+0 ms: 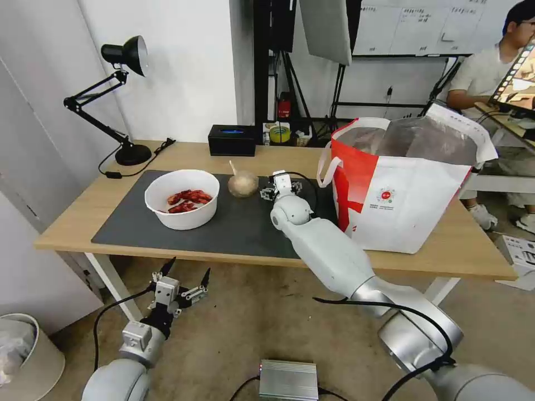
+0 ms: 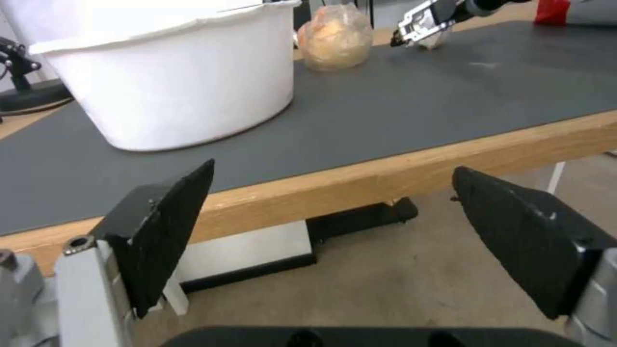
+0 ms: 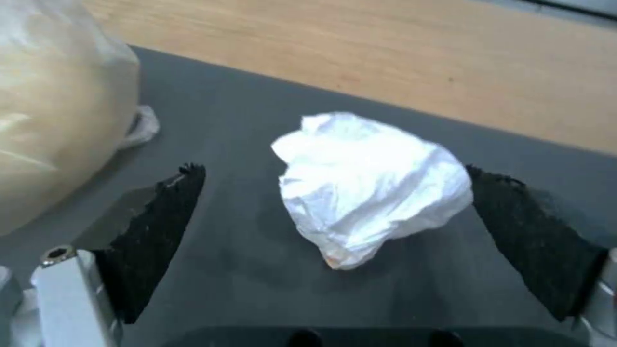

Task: Pick up the trash from the table and place it into the takeout bag.

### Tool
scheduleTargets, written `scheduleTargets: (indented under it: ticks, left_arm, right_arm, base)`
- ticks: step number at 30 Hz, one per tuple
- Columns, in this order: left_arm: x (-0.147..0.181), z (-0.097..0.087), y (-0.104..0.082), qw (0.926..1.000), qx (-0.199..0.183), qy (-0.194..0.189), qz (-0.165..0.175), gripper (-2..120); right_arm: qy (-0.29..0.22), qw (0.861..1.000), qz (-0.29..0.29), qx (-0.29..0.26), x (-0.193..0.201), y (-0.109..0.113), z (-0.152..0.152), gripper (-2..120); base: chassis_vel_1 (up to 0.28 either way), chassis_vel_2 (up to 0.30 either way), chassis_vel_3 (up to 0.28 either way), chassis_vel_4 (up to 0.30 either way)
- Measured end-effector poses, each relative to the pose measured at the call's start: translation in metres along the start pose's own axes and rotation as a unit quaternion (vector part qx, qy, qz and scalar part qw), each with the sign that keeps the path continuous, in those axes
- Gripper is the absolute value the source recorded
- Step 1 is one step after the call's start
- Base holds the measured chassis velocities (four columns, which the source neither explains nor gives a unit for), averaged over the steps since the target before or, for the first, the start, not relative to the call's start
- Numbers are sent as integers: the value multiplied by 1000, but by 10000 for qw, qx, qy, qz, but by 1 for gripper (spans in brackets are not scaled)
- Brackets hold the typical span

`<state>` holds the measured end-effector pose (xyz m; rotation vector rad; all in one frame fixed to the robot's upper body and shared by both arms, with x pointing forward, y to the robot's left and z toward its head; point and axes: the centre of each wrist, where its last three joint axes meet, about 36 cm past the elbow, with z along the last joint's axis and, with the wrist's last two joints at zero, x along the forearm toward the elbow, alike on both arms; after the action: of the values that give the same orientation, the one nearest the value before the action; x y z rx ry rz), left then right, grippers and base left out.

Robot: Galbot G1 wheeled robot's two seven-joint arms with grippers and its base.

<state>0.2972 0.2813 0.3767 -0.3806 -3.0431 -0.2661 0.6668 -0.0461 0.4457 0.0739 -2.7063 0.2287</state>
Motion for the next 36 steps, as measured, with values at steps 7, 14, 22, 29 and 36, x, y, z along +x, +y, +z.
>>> scheduleTargets:
  ticks: [7,14,22,29,36]
  left_arm:
    - [0,1,-1,10000,2,6,10,100]
    - [0,1,-1,10000,-4,5,15,100]
    - [0,2,-6,10000,0,4,37,100]
    - [3,3,-7,10000,-18,-23,38,100]
    - [4,2,-7,10000,-22,-33,29,100]
  right_arm:
    - [129,9995,44,-297,-9,-2,3,100]
    - [52,9985,-64,-539,-15,-3,-1,100]
    - [32,9980,-108,-621,-23,-11,-3,100]
    - [116,9973,-109,-718,-28,-19,0,98]
    - [115,9969,-162,-755,-27,-19,-1,73]
  base:
    - [0,0,0,0]
    - [0,0,0,0]
    - [0,0,0,0]
    - [0,0,0,0]
    - [0,0,0,0]
